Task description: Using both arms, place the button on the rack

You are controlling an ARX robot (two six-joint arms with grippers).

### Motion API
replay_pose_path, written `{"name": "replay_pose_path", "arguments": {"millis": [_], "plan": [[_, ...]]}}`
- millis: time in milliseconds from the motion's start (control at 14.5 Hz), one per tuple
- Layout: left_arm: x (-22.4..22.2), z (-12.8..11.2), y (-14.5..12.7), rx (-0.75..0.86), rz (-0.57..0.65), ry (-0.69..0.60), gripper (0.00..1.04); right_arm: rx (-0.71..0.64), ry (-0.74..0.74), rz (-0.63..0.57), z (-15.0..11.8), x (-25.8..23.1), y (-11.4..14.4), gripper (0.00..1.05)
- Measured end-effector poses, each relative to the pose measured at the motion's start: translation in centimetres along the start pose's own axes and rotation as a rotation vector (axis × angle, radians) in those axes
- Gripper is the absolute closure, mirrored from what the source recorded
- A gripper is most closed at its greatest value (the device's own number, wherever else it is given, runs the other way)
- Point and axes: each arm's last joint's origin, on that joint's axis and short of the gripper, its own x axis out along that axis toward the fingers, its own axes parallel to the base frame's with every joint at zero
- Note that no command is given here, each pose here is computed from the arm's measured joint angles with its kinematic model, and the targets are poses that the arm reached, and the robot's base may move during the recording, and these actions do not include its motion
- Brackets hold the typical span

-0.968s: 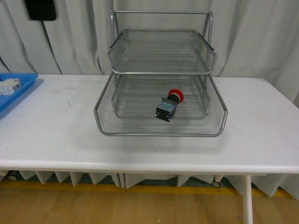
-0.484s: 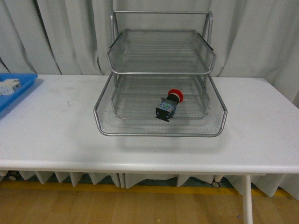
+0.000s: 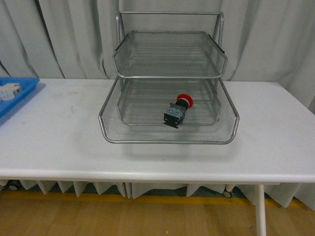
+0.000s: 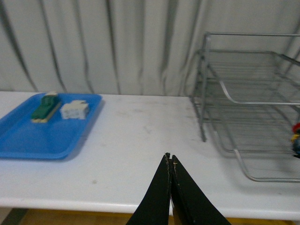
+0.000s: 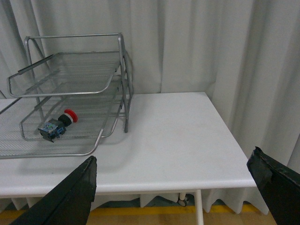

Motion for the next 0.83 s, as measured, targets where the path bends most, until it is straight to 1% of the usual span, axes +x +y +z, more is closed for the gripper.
{"name": "replay_pose_path", "arguments": {"millis": [69, 138, 207, 415, 829], "plan": [[-0.4, -0.1, 0.1, -0.001, 0.014, -0.004, 1.03, 0.0, 0.001, 0.0, 0.0, 0.0, 0.0, 0.06], [-0.8, -0.5, 0.0, -0.001, -0.008, -0.039, 1.03, 0.0, 0.0, 0.001, 0.0, 0.0, 0.0, 0.06], [-1.2, -1.3, 0.0, -0.001, -0.008, 0.016, 1.03, 0.0, 0.0, 0.001, 0.0, 0.0, 0.0, 0.06], [-2.1, -0.7, 0.0, -0.001, -0.007, -0.022, 1.03, 0.0, 0.0, 0.001, 0.0, 0.0, 0.0, 0.06], [-3.4, -0.6, 0.0, -0.001, -0.007, -0.021, 1.03, 0.0, 0.0, 0.001, 0.0, 0.0, 0.0, 0.06]]}}
